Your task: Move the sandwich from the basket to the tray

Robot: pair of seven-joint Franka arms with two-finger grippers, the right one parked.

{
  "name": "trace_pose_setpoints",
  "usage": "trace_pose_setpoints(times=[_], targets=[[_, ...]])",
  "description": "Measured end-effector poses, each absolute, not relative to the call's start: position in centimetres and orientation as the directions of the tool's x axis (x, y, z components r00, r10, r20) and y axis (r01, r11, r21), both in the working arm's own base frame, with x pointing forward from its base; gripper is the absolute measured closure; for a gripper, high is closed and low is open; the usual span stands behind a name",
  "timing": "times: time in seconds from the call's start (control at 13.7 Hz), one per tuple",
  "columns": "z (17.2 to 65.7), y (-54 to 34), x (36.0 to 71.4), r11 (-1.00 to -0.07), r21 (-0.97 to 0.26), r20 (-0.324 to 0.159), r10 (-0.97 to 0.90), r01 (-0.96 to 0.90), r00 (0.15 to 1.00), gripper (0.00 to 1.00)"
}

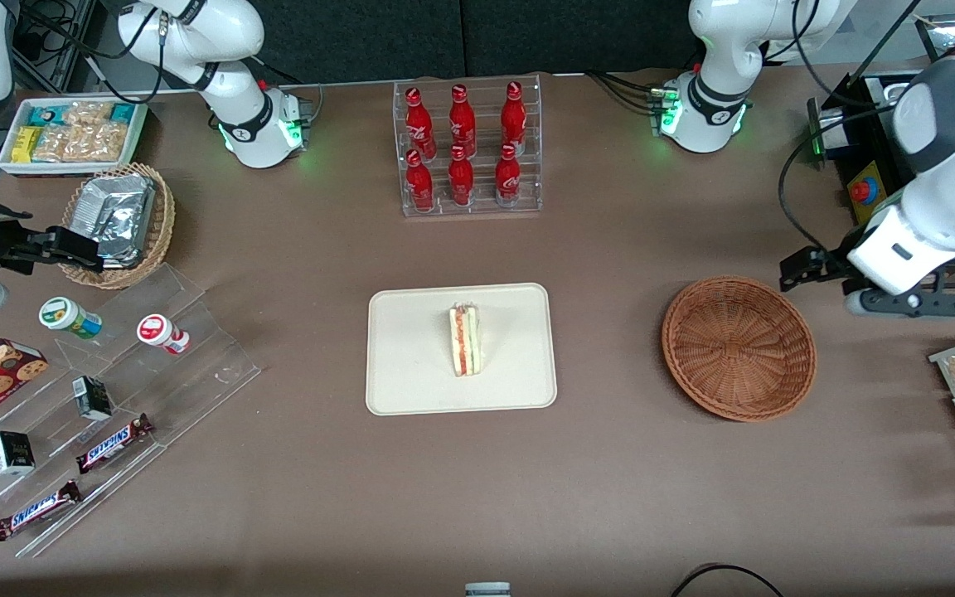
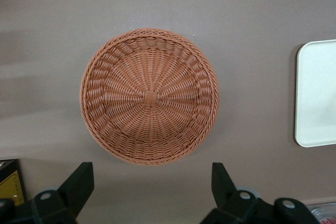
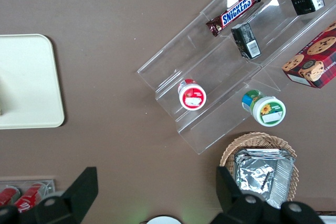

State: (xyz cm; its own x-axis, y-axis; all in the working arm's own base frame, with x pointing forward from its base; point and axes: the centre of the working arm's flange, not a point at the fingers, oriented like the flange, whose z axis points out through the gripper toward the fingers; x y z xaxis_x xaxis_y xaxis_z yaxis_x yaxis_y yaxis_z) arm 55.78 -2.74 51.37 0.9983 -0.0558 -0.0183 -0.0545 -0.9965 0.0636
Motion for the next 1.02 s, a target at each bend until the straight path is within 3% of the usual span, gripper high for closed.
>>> trace_pose_setpoints(times=[0.36,0.66,1.02], targets=[[54.8,-2.1,56.3,-0.997,0.063,0.025,-0.046,-0.048,0.999,0.01],[59.5,-1.6,56.0,-0.998,0.047,0.026,-0.048,-0.049,0.999,0.00],[61.2,-2.8,55.4,-0.996,-0.028,0.000,-0.087,-0.087,0.996,0.00]])
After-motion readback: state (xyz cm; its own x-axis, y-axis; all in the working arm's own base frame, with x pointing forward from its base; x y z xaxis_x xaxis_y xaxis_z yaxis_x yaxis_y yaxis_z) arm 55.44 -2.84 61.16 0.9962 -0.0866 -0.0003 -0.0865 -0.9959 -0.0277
